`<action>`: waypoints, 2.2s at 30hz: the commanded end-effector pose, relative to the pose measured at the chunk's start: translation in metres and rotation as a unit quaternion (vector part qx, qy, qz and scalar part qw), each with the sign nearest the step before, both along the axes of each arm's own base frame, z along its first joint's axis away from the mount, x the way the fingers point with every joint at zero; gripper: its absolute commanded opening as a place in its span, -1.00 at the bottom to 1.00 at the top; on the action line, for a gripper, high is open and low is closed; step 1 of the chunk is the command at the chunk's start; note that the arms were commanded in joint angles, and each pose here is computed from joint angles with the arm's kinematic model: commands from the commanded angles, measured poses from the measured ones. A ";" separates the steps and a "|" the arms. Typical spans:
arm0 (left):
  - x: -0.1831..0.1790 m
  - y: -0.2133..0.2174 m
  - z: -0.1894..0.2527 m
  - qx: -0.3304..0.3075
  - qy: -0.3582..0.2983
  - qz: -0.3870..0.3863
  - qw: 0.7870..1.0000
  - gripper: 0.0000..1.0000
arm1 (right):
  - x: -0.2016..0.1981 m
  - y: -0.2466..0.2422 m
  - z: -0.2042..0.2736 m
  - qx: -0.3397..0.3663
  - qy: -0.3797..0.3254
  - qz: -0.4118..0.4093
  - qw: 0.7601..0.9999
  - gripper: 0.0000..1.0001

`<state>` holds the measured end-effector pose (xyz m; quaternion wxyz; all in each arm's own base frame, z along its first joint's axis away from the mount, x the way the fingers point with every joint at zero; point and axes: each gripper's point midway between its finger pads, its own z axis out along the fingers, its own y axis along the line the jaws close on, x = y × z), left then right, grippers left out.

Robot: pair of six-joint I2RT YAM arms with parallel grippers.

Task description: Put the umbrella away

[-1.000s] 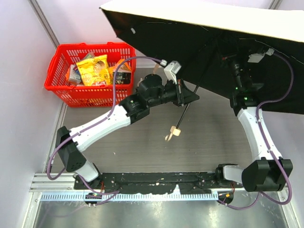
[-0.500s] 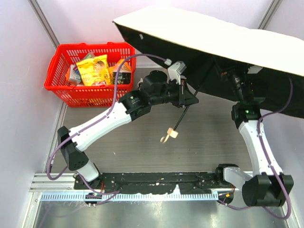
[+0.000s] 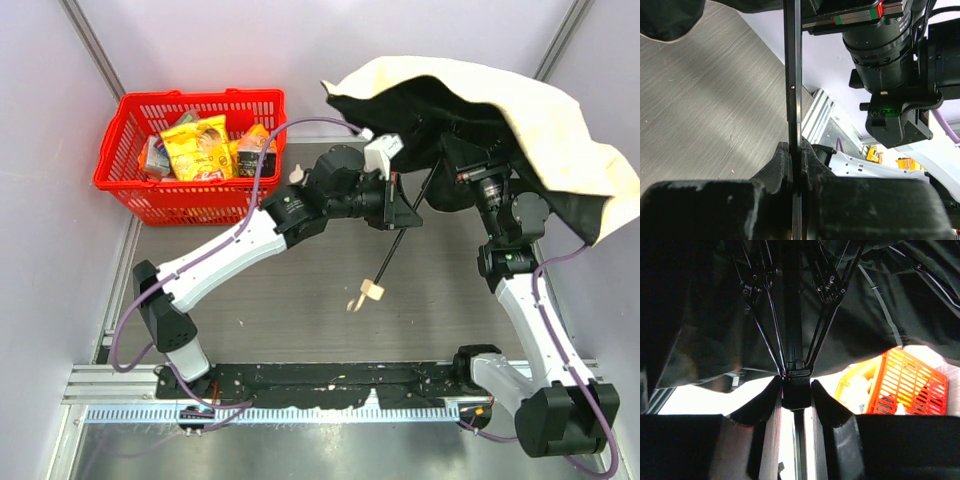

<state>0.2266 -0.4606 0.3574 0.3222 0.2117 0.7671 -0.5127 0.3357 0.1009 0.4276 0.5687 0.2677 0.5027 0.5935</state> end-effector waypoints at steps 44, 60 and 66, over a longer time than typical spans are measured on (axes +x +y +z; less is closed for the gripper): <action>0.027 0.036 0.024 0.012 -0.147 0.165 0.975 -1.00 | -0.094 0.072 -0.067 0.050 -0.029 0.135 0.989 -0.99; -0.007 0.054 -0.003 -0.006 -0.102 0.125 0.987 -0.05 | -0.088 0.070 -0.013 0.017 -0.081 0.095 0.992 -0.99; -0.028 0.069 -0.036 0.012 -0.057 0.108 0.992 0.21 | -0.079 0.060 0.023 0.014 -0.123 0.073 0.990 -0.99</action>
